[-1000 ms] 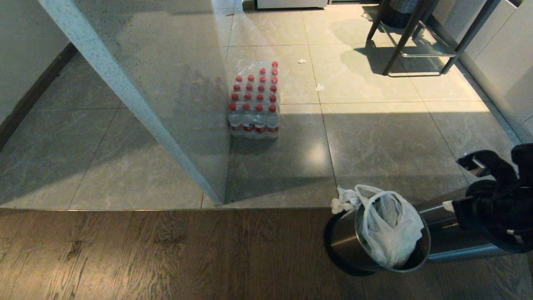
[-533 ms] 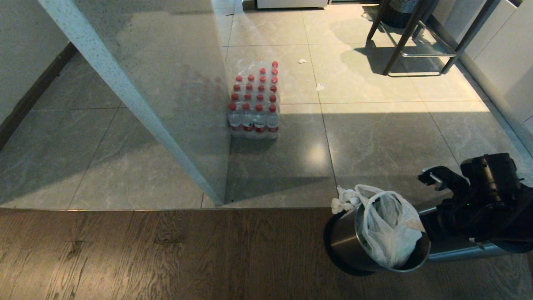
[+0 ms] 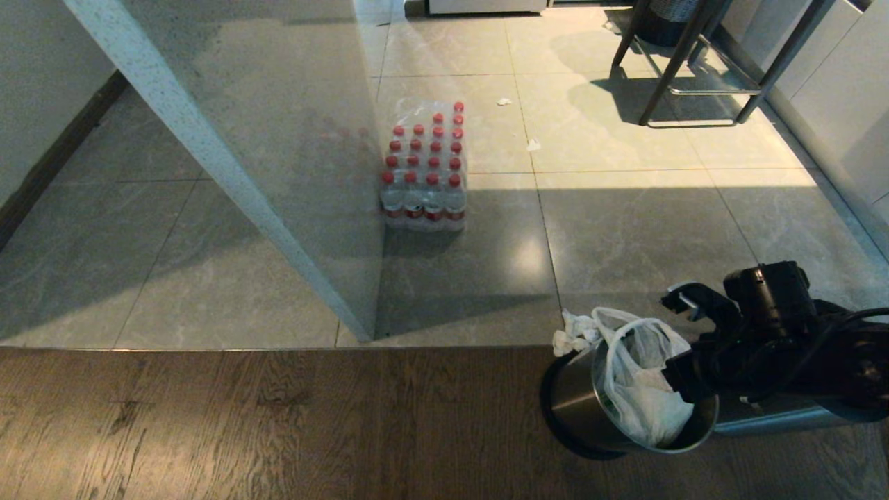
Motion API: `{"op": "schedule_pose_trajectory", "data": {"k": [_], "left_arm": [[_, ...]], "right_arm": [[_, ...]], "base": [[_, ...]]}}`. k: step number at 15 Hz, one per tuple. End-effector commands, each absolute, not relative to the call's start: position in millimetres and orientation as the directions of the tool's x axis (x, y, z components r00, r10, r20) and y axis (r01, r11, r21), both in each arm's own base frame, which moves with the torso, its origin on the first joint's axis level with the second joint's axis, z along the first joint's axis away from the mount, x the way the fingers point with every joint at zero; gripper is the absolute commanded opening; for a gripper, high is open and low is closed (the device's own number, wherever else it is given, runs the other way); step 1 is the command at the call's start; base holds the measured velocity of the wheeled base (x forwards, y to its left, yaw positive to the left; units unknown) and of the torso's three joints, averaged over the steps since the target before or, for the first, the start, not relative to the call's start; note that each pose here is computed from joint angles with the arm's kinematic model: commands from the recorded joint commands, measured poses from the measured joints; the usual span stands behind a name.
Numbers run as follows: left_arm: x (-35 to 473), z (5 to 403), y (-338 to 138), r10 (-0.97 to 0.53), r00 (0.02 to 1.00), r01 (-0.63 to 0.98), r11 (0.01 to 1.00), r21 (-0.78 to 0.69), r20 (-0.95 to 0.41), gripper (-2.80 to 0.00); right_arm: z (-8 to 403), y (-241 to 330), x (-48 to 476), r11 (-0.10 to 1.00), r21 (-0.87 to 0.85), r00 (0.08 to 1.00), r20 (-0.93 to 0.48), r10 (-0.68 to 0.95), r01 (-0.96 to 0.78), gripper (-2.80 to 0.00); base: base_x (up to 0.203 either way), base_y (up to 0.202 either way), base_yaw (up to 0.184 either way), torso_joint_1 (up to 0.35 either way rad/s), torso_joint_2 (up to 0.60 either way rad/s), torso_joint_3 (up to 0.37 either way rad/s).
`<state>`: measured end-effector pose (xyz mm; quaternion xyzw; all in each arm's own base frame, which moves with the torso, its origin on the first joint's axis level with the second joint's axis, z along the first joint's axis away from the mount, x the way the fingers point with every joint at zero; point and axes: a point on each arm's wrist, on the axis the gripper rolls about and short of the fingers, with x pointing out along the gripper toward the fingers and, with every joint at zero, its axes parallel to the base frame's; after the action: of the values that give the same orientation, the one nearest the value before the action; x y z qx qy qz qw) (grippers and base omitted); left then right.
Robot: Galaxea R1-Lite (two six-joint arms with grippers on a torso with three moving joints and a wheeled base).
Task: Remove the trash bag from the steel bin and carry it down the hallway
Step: Pick up the trash bag
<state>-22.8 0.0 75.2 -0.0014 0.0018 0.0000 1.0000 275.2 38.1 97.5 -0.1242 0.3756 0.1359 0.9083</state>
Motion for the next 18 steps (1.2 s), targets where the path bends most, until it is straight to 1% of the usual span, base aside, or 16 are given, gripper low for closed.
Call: {"op": "schedule_pose_trajectory", "data": {"k": [1,9,12,18], "left_arm": [[-23,75,0,0.000,1.000,0.000,1.000,-0.003,-0.003,-2.80],[-23,75,0,0.001,1.000,-0.001,1.000,-0.003,-0.003,-2.80],[-23,75,0,0.002,1.000,-0.002,1.000,-0.003,-0.003,-2.80],[-23,75,0,0.001,1.000,-0.001,1.000,-0.003,-0.003,-2.80]], "right_arm": [[84,39,282,0.930,-0.120,0.660,-0.736,0.152,-0.347,0.00],[67,46,305,0.930,-0.115,0.669,-0.726,0.162,-0.350,0.00],[59,48,316,0.929,-0.124,0.688,-0.707,0.163,-0.348,0.00],[37,50,328,0.929,-0.121,0.676,-0.719,0.160,-0.349,0.00]], "base": [[0.000,0.000,0.000,0.000,0.00,0.000],[0.000,0.000,0.000,0.000,0.00,0.000],[0.000,0.000,0.000,0.000,0.00,0.000],[0.000,0.000,0.000,0.000,0.00,0.000]]}}
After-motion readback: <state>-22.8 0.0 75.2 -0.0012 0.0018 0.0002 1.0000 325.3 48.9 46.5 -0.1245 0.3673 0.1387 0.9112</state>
